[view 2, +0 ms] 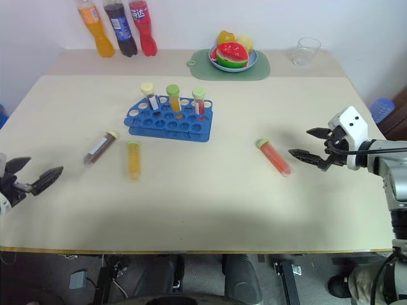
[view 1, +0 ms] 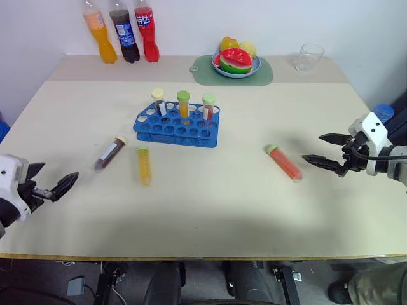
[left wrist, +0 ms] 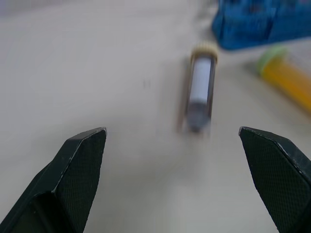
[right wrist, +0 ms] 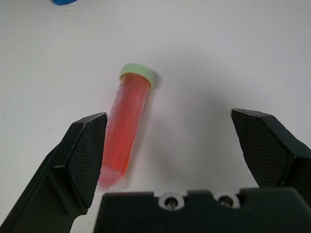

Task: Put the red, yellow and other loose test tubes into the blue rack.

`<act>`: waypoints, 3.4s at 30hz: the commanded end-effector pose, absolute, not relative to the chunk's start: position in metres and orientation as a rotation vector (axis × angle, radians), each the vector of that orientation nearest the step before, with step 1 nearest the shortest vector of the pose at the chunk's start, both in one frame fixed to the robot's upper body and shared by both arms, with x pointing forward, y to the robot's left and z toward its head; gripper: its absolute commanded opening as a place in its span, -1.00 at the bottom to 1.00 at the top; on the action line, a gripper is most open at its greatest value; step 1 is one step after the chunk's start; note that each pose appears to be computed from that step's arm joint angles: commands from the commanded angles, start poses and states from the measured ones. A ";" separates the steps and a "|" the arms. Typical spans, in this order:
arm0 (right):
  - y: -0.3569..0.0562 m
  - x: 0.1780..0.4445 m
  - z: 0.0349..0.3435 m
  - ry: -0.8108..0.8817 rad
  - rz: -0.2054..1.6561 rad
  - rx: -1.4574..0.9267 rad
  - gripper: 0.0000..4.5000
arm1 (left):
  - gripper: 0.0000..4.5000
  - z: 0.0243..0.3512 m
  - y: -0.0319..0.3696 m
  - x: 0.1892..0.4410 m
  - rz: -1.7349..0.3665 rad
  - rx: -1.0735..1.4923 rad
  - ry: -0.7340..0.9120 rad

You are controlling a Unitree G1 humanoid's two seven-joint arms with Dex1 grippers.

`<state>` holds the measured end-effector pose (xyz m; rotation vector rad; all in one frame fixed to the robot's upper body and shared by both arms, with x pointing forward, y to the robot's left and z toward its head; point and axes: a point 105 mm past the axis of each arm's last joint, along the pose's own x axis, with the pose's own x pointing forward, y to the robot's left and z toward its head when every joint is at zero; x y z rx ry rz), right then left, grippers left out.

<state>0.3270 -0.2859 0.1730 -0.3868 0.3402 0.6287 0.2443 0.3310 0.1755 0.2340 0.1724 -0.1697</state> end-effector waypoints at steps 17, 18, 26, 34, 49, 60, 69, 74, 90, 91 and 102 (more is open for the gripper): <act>-0.211 0.358 0.162 0.808 0.554 -0.290 0.99 | 1.00 0.160 0.136 0.265 -0.945 0.235 0.113; -0.209 0.362 0.161 0.831 0.543 -0.281 0.99 | 1.00 0.158 0.130 0.263 -0.970 0.237 0.117; -0.224 0.382 0.143 0.976 0.422 -0.410 0.99 | 1.00 0.152 0.099 0.241 -1.095 0.218 0.101; -0.226 0.376 0.136 1.054 0.470 -0.452 -0.07 | 1.00 0.149 0.103 0.239 -1.067 0.219 0.104; -0.124 0.360 0.231 -0.024 0.913 -0.413 -0.67 | 1.00 0.153 0.147 0.272 -0.735 0.131 0.017; -0.026 0.373 0.232 -0.473 0.650 -0.010 -0.67 | 1.00 0.154 0.182 0.305 -0.462 0.100 -0.105; -0.013 0.389 0.213 -0.451 0.612 0.007 -0.67 | 1.00 0.155 0.177 0.301 -0.462 0.091 -0.116; -0.015 0.393 0.198 -0.407 0.605 -0.009 -0.67 | 1.00 0.156 0.176 0.300 -0.456 0.088 -0.117; 0.006 0.404 0.189 -0.369 0.639 -0.016 -0.67 | 1.00 0.157 0.176 0.300 -0.446 0.075 -0.116; 0.007 0.404 0.188 -0.368 0.640 -0.015 -0.67 | 1.00 0.157 0.176 0.300 -0.445 0.074 -0.117; 0.002 0.400 0.196 -0.423 0.652 0.022 0.44 | 1.00 0.166 0.186 0.300 -0.388 0.084 -0.127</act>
